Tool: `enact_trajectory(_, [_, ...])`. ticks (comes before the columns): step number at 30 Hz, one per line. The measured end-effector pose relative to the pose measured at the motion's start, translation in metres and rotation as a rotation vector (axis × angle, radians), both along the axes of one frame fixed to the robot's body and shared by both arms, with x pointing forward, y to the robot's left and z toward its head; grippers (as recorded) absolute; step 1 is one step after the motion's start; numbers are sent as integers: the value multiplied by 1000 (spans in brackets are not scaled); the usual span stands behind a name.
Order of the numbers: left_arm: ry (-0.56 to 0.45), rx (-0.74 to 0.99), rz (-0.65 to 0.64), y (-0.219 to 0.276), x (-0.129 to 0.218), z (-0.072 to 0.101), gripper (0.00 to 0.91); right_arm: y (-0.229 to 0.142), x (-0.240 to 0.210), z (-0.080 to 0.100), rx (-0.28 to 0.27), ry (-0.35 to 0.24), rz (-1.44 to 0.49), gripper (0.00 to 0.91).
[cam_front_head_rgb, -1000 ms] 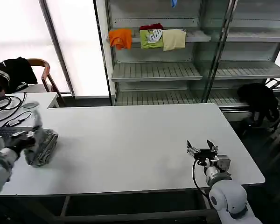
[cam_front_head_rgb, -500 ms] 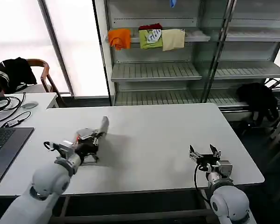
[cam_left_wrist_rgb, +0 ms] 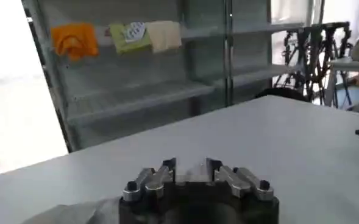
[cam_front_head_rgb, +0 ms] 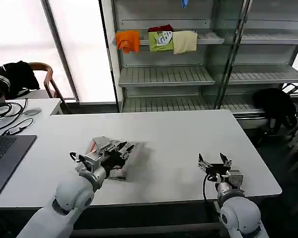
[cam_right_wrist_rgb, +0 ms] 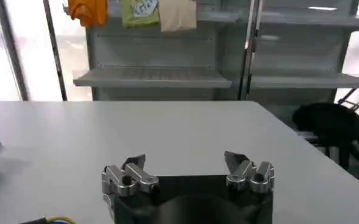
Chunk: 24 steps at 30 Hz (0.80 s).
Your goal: Fold and organize the clothes.
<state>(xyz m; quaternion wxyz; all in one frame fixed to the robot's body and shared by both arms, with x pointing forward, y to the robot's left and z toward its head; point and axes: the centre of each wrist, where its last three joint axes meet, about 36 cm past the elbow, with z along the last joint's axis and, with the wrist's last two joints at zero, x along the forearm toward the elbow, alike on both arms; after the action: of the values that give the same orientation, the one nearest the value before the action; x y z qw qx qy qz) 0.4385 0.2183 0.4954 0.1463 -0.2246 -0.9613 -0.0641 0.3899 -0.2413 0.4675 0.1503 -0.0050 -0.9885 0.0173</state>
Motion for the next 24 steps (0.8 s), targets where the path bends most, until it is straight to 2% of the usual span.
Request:
enact_trajectory(3, [0,-43,1,-7,2,3,907,3,3,-1,10,2,1,907])
enact_trajectory(7, [-2,-79,18,-12,2,6,907,9,7,0,61,7,20,907])
enact_trajectory(17, [-67,-45,177,19,2,22,907,44,34,5,305,52,122,907])
enact_trajectory(24, [-113,14,301,50,0,30,907,82,68,8,434,104,205,907])
